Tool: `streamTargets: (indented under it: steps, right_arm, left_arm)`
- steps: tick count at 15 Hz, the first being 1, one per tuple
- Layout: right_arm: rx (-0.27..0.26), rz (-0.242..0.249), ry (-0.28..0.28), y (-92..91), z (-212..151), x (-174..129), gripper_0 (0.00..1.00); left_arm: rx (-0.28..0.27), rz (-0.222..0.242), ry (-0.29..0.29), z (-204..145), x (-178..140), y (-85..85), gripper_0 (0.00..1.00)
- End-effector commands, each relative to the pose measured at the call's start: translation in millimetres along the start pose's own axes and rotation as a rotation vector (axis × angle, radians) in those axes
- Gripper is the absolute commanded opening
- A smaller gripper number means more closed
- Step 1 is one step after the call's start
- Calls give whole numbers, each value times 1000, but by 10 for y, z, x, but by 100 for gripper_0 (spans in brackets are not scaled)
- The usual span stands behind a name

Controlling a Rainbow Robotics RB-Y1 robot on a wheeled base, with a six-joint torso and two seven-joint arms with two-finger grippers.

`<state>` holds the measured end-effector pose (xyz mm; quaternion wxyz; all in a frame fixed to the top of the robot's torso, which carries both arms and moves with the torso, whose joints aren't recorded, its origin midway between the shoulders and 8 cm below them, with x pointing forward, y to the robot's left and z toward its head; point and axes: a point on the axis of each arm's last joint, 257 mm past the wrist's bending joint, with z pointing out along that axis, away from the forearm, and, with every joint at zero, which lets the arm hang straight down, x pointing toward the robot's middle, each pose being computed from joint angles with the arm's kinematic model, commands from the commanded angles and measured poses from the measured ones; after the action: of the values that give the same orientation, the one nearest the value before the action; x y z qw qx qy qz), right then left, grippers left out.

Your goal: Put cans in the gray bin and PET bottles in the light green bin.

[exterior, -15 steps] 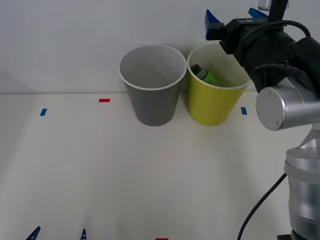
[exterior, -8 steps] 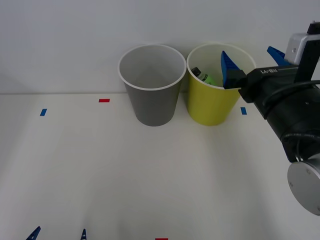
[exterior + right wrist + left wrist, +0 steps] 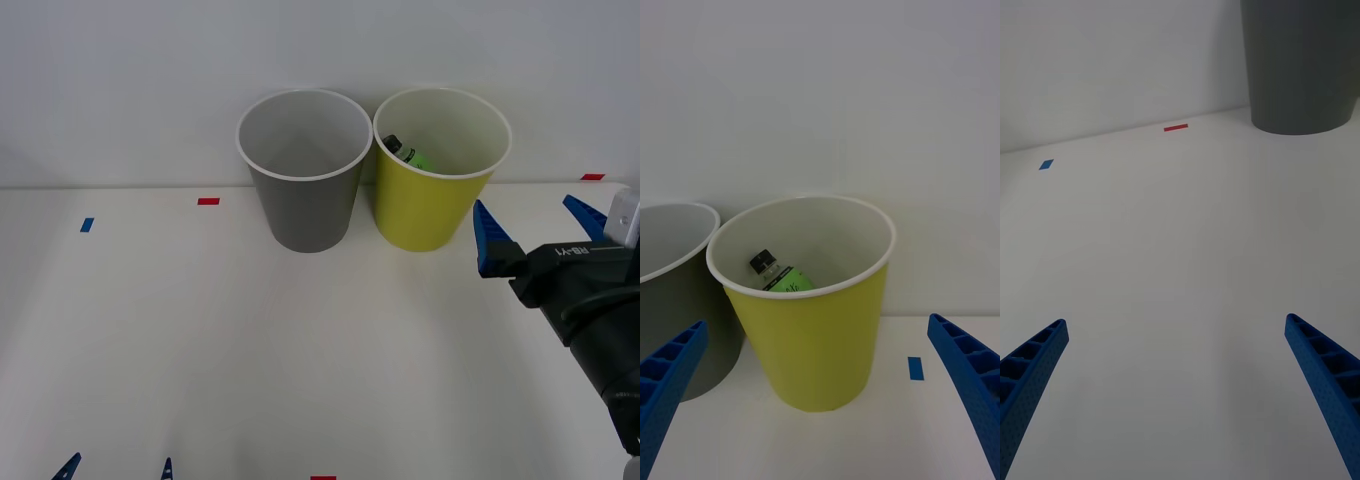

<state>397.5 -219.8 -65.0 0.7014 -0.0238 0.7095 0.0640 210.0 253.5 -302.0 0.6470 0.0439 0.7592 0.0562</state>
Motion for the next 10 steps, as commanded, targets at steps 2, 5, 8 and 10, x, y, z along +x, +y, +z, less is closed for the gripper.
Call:
streamTargets:
  steps: [2,5,8,10]
  right_arm:
    - [21,3,53,-80,-114,225,100]
    - [33,31,90,-78,-186,391,100]
    - [38,45,103,-58,-236,471,100]
    - [42,30,89,-105,-205,533,100]
  left_arm:
    - [0,0,0,0,0,0,100]
    - [0,0,0,0,0,0,100]
    - [0,0,0,0,0,0,100]
    - [0,0,0,0,0,0,100]
